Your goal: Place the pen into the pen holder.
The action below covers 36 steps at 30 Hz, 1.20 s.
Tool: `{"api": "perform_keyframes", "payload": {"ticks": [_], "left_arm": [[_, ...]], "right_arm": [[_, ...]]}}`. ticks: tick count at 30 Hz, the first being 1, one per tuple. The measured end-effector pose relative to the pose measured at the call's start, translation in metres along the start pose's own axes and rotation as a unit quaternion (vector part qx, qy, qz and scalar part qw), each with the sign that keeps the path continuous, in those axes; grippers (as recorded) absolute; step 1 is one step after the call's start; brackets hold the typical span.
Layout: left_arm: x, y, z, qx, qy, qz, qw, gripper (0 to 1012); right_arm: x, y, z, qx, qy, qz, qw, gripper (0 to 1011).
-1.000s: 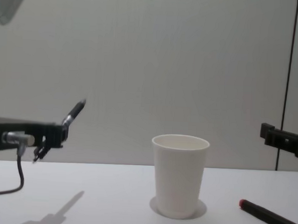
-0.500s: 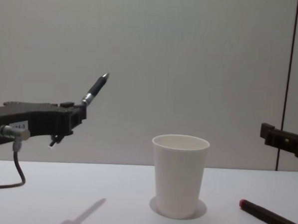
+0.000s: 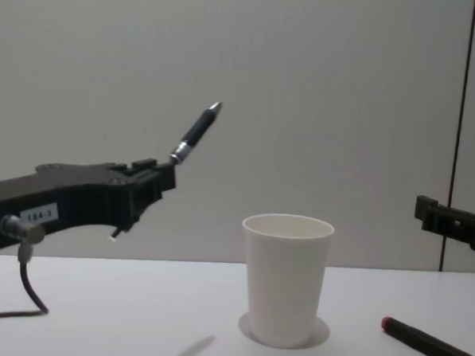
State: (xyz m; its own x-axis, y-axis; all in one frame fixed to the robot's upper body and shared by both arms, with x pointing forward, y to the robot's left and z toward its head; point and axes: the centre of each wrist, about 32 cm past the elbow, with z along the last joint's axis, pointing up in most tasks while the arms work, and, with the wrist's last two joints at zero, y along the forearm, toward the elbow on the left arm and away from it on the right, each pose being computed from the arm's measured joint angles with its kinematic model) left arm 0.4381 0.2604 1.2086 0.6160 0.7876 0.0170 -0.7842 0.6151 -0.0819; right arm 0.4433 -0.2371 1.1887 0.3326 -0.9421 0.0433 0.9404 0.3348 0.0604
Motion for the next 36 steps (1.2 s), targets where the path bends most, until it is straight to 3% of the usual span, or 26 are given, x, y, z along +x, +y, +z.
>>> {"api": "perform_keyframes", "payload": {"ticks": [6,12,17,18,19,20,24,30,36], "left_arm": [[0.0038,-0.0006,-0.0057,-0.011,0.003,-0.043,0.9990,158],[0.0076,-0.0040,-0.0121,-0.020,0.005,-0.093,0.9954,158],[0.0098,-0.0092,-0.0179,-0.024,0.006,-0.138,0.9902,158],[0.0098,-0.0092,-0.0179,-0.024,0.006,-0.138,0.9902,158],[0.0108,-0.0122,-0.0205,-0.025,0.007,-0.155,0.9875,159],[0.0108,-0.0122,-0.0205,-0.025,0.007,-0.155,0.9875,159],[0.0120,-0.0183,-0.0248,-0.025,0.005,-0.187,0.9821,158],[0.0128,-0.0251,-0.0294,-0.022,0.003,-0.214,0.9765,158],[0.0134,-0.0292,-0.0319,-0.021,0.001,-0.230,0.9730,158]], "right_arm": [[0.000,0.000,0.000,0.000,0.000,0.000,1.0000,1002],[0.000,0.000,0.000,0.000,0.000,0.000,1.0000,1002],[0.000,0.000,0.000,0.000,0.000,0.000,1.0000,1002],[0.000,0.000,0.000,0.000,0.000,0.000,1.0000,1002],[0.000,0.000,0.000,0.000,0.000,0.000,1.0000,1002],[0.000,0.000,0.000,0.000,0.000,0.000,1.0000,1002],[0.000,0.000,0.000,0.000,0.000,0.000,1.0000,1002],[0.000,0.000,0.000,0.000,0.000,0.000,1.0000,1002],[0.000,0.000,0.000,0.000,0.000,0.000,1.0000,1002]]}}
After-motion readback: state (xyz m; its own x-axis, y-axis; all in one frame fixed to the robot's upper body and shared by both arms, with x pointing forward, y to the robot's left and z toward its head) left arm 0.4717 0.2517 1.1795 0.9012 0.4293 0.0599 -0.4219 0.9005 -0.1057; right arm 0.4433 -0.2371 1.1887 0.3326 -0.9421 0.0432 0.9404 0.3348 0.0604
